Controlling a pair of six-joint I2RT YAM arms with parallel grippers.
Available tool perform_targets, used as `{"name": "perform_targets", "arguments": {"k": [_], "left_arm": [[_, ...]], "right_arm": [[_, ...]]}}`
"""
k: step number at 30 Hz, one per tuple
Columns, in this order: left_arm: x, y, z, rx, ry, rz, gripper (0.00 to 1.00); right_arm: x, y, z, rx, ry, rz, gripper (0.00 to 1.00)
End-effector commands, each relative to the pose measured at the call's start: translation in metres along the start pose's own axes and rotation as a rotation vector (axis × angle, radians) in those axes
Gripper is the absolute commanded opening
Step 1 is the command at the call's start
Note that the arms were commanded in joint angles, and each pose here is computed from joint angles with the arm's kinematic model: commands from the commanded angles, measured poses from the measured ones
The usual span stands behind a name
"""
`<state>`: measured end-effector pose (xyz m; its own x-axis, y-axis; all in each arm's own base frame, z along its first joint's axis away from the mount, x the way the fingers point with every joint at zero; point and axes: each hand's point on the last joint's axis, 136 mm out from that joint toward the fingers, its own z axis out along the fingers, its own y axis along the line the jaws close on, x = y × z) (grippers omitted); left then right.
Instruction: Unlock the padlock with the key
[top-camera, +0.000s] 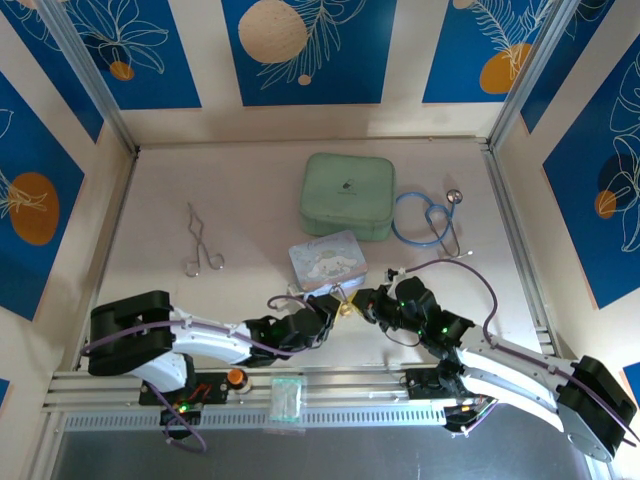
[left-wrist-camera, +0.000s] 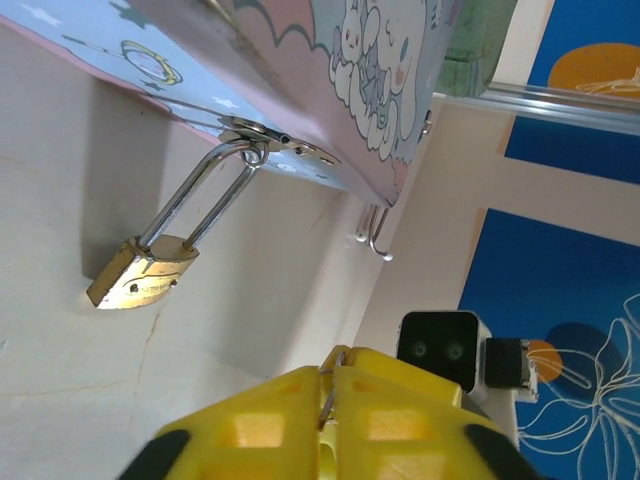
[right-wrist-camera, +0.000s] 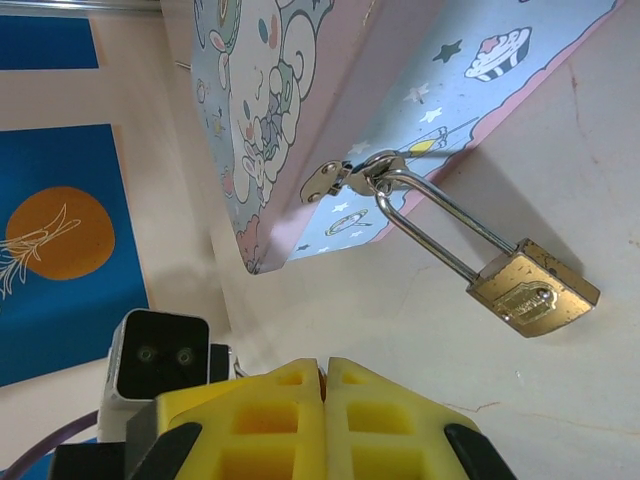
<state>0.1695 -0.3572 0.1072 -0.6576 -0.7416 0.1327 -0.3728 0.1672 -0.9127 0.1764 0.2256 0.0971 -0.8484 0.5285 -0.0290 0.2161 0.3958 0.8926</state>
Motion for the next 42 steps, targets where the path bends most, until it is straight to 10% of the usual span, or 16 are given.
{"name": "perform_targets", "arguments": {"k": [1,7,11,14,25,42], "left_arm": [[0.003,-0.009,-0.002,0.044,0.002,0.020,0.04],[-0.004,-0.006,-0.004,0.061,0.011,0.063,0.00],[-0.012,-0.005,-0.008,0.035,0.036,0.170,0.00],[-0.018,-0.010,-0.012,-0.019,0.082,0.302,0.00],[-0.018,-0.065,-0.069,-0.018,0.450,1.080,0.00],[0.008,-0.111,-0.101,0.309,0.648,1.197,0.00]], "right_arm": [[0.000,0.009,0.001,-0.017,-0.004,0.000,0.00],[0.005,0.017,0.000,-0.025,0.034,-0.086,0.02],[0.007,0.023,-0.003,-0.068,0.101,-0.145,0.67],[0.000,0.026,-0.012,-0.088,0.117,-0.189,0.87],[-0.001,0.098,-0.069,-0.437,0.255,-0.590,0.83],[0.048,0.136,-0.052,-0.534,0.357,-0.859,0.52]]}}
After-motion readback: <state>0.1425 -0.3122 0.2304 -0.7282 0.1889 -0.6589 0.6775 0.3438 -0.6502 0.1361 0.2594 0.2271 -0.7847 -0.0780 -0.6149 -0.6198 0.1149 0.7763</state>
